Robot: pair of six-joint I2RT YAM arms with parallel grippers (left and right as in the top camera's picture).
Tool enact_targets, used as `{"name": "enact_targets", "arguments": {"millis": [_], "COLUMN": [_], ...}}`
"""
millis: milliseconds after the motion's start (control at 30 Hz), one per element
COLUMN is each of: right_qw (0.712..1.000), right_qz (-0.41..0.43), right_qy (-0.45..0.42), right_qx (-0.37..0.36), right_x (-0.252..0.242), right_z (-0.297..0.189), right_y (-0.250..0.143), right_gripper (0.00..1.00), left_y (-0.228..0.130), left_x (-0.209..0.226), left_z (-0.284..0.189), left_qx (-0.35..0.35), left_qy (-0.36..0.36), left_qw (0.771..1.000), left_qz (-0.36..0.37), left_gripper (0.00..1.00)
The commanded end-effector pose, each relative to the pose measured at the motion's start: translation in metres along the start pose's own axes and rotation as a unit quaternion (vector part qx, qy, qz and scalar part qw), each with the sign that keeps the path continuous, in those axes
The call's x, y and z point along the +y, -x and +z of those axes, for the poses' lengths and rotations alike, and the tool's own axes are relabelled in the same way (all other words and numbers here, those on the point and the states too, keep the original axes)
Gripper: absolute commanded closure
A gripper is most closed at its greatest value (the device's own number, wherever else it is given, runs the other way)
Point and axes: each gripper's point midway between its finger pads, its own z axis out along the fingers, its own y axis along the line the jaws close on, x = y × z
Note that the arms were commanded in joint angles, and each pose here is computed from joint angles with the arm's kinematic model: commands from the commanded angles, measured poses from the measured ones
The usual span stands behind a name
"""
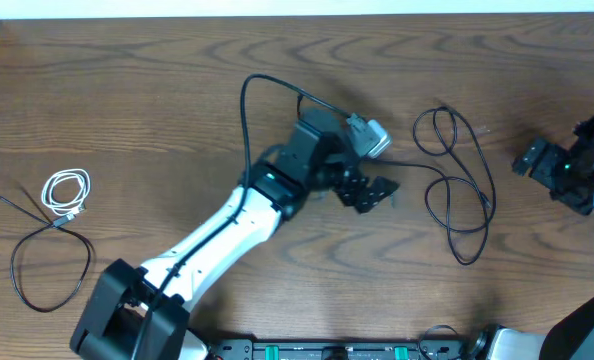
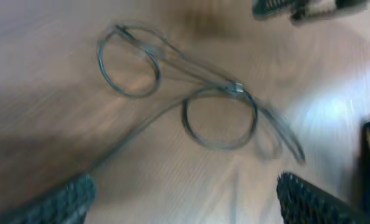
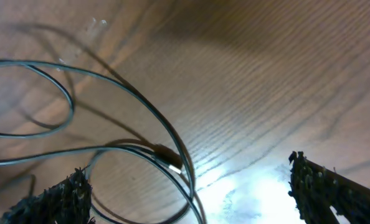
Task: Untangle cables
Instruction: 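Reach the left gripper right toward the remaining black cable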
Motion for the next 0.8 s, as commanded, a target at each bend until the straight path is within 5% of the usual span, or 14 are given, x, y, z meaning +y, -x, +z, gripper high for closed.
{"name": "enact_targets", "arguments": {"millis": [0, 300, 767], "right_qw": [0.998, 0.998, 0.998], "right_qz": [0.015, 0.005, -0.013], "right_qy": [0.055, 0.067, 0.066], "right_qx": [-0.007, -0.001, 0.008], "right_x": [0.012, 0.014, 0.013], "right_z": [-0.008, -0.008, -0.008], "right_y": [0.007, 0.005, -0.001], "right_gripper": [0.01, 0.01, 0.01], "left_y": [0.008, 0.032, 0.058], "left_x": [0.0, -0.031, -0.002], "left_z": [0.017, 0.083, 0.15], "left_qx": [-0.019, -0.041, -0.076], "left_qy": [0.039, -0.038, -0.01], "left_qw": [0.999, 0.998, 0.997], "left_qz": [-0.027, -0.021, -0.007], "left_gripper": [0.07, 0.04, 0.04]}}
